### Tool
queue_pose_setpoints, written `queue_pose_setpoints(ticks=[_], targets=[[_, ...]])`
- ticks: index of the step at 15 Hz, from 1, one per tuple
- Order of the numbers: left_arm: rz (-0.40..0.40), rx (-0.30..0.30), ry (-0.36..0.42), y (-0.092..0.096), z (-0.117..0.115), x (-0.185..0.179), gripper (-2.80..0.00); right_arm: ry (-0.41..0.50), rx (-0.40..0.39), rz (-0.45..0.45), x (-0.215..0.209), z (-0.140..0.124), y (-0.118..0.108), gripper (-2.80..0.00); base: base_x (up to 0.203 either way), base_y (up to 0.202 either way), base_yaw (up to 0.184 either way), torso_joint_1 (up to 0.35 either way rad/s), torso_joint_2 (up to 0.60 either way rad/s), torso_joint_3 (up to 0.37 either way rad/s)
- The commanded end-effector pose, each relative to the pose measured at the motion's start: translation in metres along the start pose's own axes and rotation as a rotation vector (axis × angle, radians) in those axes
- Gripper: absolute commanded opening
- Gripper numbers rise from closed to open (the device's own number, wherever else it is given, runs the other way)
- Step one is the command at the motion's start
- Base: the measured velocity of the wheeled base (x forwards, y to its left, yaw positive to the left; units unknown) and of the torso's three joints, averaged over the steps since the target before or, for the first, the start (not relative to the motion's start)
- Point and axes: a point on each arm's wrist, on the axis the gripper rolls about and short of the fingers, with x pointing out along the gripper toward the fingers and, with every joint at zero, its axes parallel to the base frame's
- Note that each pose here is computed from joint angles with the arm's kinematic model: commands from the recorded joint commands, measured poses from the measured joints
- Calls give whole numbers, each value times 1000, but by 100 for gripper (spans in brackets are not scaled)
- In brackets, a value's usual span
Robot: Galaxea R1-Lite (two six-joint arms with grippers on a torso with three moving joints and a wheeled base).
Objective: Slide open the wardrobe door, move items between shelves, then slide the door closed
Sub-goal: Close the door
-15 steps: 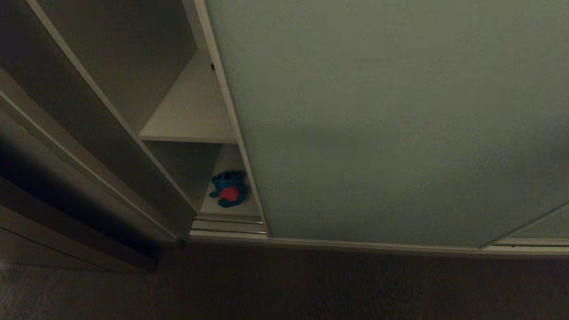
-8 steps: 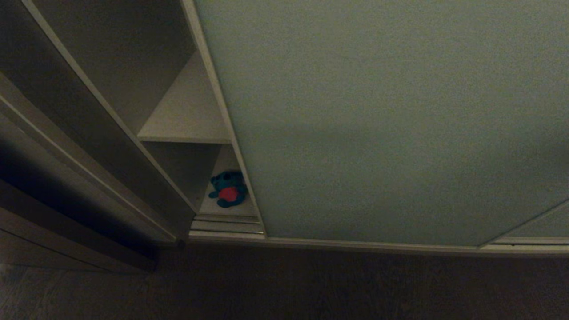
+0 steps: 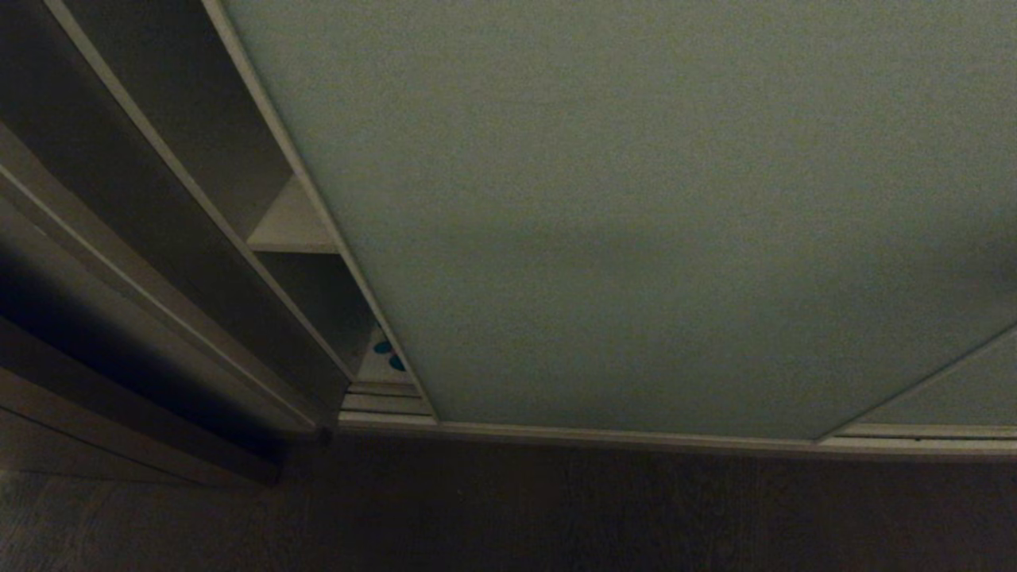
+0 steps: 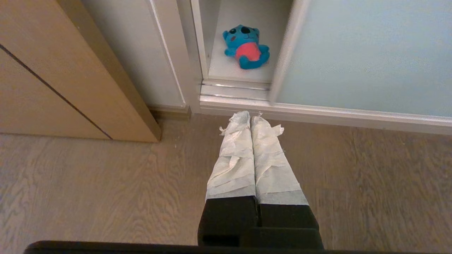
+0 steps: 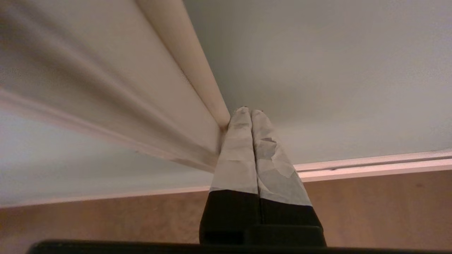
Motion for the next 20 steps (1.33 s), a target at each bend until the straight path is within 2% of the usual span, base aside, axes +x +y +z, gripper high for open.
queue_pose_setpoints(ticks=[1, 6, 10, 12, 17, 20], targets=[[0, 0, 1, 0, 0, 0, -280, -6, -19, 32, -15, 0, 26, -280, 0, 0, 0, 0, 0, 0], [0, 0, 1, 0, 0, 0, -280, 36, 2, 96, -26, -20, 59, -280, 0, 0, 0, 0, 0, 0], [0, 0, 1, 0, 0, 0, -280, 51, 9, 114, -32, -29, 69, -280, 0, 0, 0, 0, 0, 0], [0, 0, 1, 0, 0, 0, -280, 48, 4, 122, -35, -29, 74, -280, 0, 0, 0, 0, 0, 0], [0, 0, 0, 0, 0, 0, -280, 54, -25, 230, -30, -30, 107, -280, 0, 0, 0, 0, 0, 0], [0, 0, 1, 0, 0, 0, -280, 71, -19, 240, -22, -33, 109, -280, 0, 0, 0, 0, 0, 0]])
